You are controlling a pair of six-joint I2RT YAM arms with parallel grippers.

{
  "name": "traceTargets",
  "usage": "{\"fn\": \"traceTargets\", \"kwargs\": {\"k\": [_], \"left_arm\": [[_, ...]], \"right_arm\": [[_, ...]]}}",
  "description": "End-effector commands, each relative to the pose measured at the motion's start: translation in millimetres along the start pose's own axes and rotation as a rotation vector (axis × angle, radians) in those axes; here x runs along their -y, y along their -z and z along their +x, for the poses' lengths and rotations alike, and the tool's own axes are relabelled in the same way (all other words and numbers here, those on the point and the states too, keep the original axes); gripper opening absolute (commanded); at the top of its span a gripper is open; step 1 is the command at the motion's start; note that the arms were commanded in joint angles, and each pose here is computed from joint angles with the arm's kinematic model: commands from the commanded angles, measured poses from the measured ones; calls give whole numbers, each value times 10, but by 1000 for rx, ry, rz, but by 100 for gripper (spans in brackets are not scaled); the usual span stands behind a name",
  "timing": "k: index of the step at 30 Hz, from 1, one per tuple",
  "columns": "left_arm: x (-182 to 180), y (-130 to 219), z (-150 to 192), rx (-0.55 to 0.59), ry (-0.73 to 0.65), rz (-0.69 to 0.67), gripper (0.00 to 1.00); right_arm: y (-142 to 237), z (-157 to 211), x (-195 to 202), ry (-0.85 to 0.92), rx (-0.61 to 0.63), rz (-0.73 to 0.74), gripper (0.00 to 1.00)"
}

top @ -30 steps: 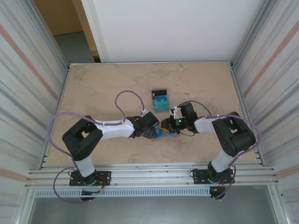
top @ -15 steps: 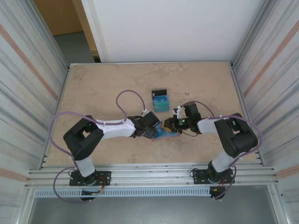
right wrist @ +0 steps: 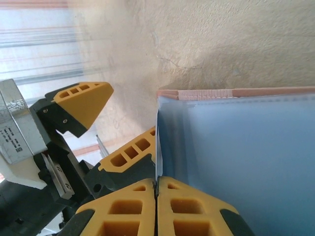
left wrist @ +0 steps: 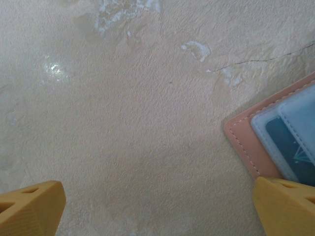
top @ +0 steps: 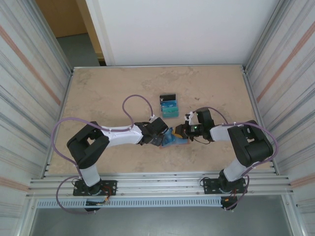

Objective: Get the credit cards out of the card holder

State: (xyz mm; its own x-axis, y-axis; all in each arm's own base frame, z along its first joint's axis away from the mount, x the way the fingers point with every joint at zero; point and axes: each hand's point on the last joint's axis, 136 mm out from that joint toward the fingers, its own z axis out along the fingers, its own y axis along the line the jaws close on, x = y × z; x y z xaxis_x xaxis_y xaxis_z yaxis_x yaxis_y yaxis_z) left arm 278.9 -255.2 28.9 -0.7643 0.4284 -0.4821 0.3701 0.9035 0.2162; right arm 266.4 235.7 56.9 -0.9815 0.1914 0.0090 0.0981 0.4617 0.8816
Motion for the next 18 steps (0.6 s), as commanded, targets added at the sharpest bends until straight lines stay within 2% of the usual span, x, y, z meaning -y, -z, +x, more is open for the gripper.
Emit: {"fn": "traceTargets", "kwargs": {"k": [1,7,18], "left_arm": [[-119,-117,211,-72,-52,-74,99],[-147,-89,207,-67,-51,-82,99],[-144,132,-9,-3,-32,-46,99]], "right_arm": [[67,3,32,17,13,30,5],[118,8,181,34,18,138,4],[174,37,244,32,27,179,5]]}}
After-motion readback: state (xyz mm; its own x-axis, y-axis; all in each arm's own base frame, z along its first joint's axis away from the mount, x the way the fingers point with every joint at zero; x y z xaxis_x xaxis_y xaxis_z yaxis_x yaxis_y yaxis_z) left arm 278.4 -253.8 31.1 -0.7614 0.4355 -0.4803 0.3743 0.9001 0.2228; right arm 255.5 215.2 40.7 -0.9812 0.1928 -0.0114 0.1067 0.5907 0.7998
